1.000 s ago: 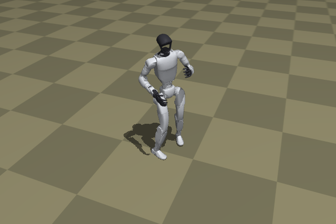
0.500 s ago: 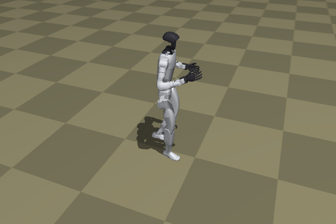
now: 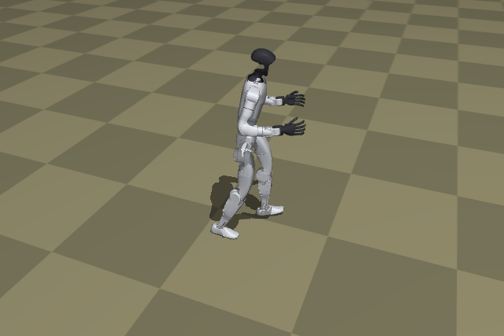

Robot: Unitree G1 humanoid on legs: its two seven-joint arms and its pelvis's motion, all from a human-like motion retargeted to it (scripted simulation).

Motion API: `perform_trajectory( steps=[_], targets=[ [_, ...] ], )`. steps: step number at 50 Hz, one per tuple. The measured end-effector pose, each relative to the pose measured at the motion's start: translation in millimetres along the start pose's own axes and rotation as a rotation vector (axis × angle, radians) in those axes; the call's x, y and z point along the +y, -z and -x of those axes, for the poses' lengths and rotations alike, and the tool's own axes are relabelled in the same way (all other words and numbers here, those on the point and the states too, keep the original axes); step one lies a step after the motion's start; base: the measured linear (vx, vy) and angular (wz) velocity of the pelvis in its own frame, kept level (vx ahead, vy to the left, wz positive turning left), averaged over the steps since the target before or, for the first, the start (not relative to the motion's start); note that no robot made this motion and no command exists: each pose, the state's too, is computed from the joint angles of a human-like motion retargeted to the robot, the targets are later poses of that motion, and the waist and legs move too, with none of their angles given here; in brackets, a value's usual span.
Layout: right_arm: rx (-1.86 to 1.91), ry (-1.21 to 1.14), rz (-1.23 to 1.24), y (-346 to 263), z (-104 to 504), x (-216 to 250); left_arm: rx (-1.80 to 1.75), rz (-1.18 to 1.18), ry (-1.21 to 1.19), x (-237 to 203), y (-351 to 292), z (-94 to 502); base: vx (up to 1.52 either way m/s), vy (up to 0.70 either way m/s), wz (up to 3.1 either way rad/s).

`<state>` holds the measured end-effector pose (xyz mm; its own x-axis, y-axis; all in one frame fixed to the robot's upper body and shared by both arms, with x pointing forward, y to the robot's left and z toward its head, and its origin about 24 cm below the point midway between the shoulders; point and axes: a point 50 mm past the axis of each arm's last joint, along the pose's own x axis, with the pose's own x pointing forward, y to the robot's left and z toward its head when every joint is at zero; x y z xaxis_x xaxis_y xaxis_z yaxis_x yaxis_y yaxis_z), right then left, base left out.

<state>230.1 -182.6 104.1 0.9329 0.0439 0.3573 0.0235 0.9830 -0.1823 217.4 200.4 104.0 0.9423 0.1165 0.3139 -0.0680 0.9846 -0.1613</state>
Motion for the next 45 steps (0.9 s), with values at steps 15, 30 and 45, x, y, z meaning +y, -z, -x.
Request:
perform_trajectory(
  steps=[15,30,45],
  targets=[
    [-0.194,-0.111,-0.236,-56,-5,6,0.061,0.130,0.195,-17,-5,3,-0.50,0.00,-0.24],
    [-0.004,-0.155,-0.264,-19,-9,27,-0.511,0.179,0.335,-119,-111,-89,-0.70,0.11,0.06],
    [-0.710,-0.224,-0.188,-164,-88,90,0.130,0.192,0.085,-3,7,25,-0.73,-0.06,-0.39]
  ],
)
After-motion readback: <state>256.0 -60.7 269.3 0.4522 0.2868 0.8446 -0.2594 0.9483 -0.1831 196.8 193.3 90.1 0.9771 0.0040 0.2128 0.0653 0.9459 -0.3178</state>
